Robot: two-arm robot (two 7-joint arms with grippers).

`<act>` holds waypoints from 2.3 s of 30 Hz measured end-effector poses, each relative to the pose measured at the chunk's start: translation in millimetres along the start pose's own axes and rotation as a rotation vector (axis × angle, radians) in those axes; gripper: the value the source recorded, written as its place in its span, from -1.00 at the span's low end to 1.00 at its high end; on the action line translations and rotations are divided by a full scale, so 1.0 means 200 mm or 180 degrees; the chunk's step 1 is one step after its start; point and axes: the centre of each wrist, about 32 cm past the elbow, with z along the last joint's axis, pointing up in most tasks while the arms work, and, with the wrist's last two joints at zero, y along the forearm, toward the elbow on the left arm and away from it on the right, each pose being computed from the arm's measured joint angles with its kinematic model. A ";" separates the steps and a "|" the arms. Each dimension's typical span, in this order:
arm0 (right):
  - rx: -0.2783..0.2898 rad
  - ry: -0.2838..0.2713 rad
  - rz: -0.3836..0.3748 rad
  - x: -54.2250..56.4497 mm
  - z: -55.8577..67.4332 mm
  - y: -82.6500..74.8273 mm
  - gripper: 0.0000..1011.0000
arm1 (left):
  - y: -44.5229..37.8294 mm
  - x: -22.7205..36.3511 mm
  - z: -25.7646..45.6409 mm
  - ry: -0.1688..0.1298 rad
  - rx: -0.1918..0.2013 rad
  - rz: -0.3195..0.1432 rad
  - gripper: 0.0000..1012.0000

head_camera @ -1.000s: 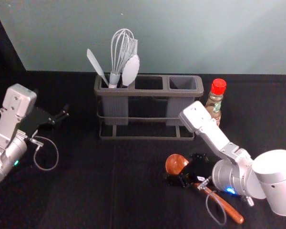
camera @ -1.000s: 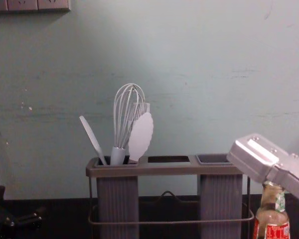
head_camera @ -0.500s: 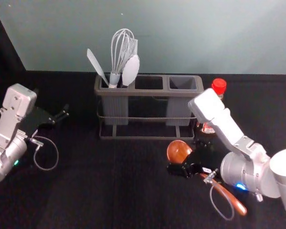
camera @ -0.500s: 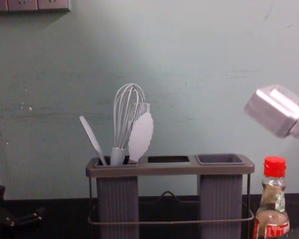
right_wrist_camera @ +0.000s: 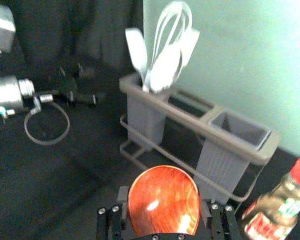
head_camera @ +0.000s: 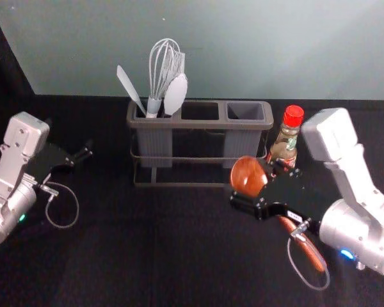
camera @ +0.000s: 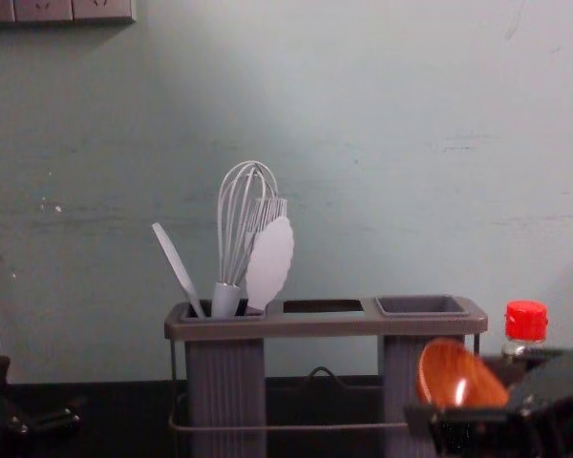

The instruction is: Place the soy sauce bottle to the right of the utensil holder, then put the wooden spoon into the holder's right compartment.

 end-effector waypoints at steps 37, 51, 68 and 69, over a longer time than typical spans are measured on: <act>0.1519 0.0419 -0.0342 0.05 -0.26 -0.15 0.66 | 0.000 0.000 0.000 0.0000 0.0000 0.0000 1.00; 0.1515 0.0414 -0.0334 0.05 -0.26 -0.14 0.66 | 0.000 0.000 0.000 0.0000 0.0000 0.0000 1.00; 0.1870 0.0170 -0.0302 0.21 -0.08 0.11 0.66 | 0.000 0.000 0.000 0.0000 0.0000 0.0000 1.00; 0.1899 0.0175 -0.0298 0.22 -0.08 0.13 0.66 | 0.000 0.000 0.000 0.0000 0.0000 0.0000 1.00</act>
